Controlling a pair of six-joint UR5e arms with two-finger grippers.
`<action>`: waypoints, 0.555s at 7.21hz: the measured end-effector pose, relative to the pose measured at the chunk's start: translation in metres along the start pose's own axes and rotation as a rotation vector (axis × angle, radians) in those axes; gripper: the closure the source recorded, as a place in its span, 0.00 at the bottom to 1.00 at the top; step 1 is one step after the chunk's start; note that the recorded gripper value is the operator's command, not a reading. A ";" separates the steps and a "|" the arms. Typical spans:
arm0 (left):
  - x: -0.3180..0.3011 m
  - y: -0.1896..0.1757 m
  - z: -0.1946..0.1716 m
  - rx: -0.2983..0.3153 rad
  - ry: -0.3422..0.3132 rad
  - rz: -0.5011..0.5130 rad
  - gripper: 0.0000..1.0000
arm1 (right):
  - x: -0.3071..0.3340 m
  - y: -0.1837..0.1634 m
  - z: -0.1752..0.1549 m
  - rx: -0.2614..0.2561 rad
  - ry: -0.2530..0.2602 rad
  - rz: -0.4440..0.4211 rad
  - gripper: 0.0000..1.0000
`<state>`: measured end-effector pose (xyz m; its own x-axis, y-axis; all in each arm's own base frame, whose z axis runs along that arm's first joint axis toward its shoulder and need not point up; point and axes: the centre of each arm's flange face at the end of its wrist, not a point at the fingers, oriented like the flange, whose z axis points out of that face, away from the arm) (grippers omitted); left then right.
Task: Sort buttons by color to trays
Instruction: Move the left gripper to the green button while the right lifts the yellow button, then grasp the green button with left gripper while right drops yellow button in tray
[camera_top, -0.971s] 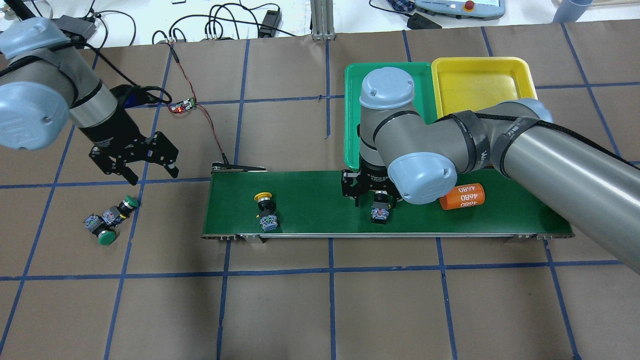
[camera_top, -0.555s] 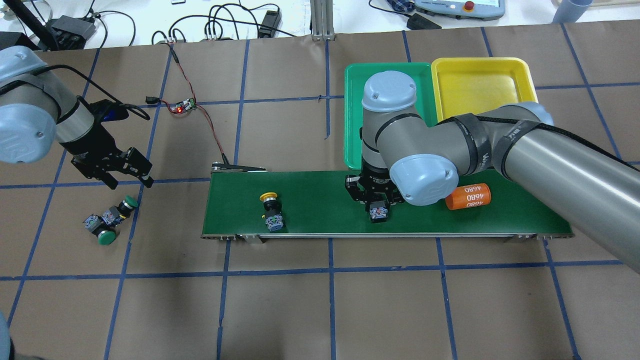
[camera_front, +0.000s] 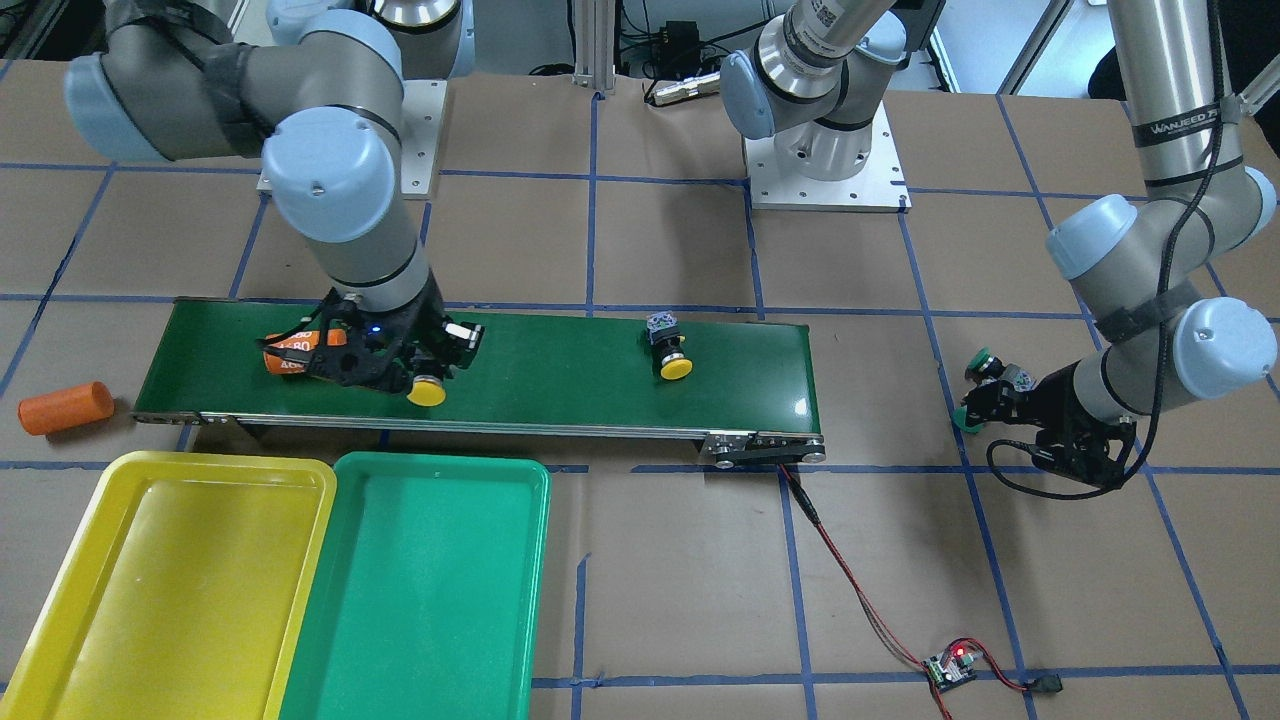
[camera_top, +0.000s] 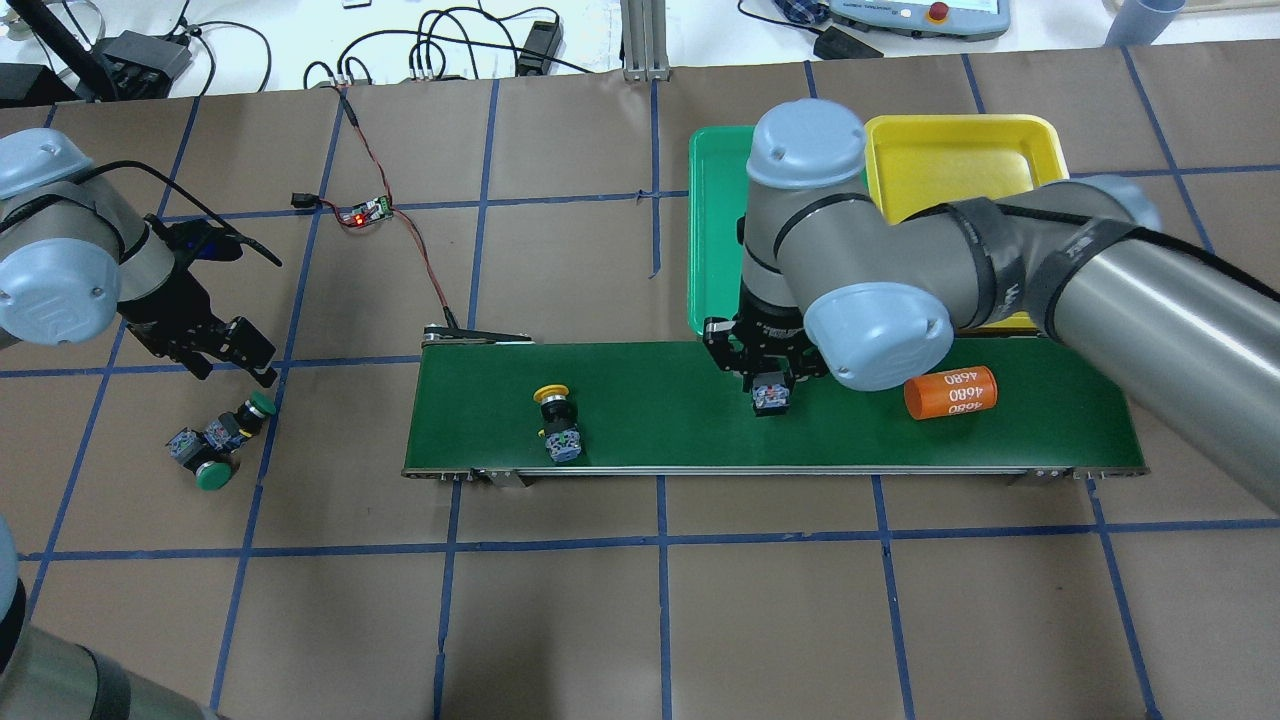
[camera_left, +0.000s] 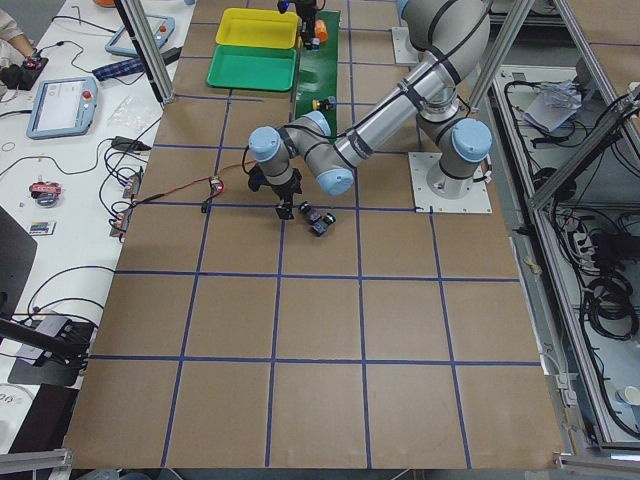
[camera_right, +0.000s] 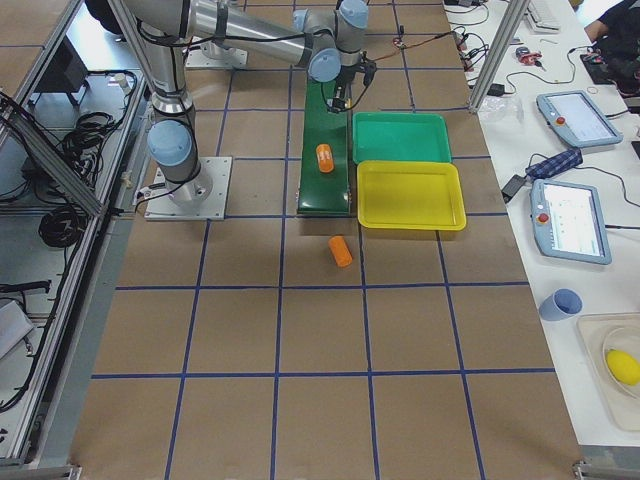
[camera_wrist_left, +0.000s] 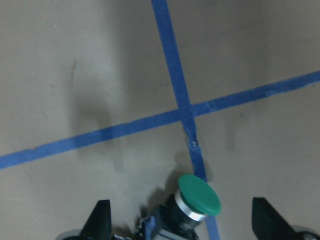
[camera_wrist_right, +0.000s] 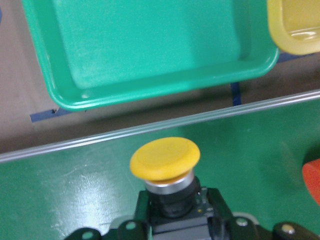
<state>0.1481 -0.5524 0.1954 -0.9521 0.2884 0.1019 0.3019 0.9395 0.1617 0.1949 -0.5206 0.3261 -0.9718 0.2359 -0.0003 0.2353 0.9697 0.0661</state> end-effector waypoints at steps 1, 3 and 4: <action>0.002 0.002 0.012 -0.009 0.006 0.046 0.00 | 0.020 -0.027 -0.010 0.022 -0.009 -0.007 1.00; 0.020 0.017 0.039 -0.047 0.044 0.085 0.00 | 0.054 -0.086 -0.001 0.068 -0.017 -0.048 1.00; 0.025 0.022 0.046 -0.052 0.049 0.090 0.00 | 0.067 -0.115 0.015 0.106 -0.003 -0.076 1.00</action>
<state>0.1288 -0.5160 0.1564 -0.9178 0.3607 0.1658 0.3895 0.8990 0.2003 0.1028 -0.6153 0.3039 -0.9868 0.1616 -0.0046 0.1617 0.9860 -0.0405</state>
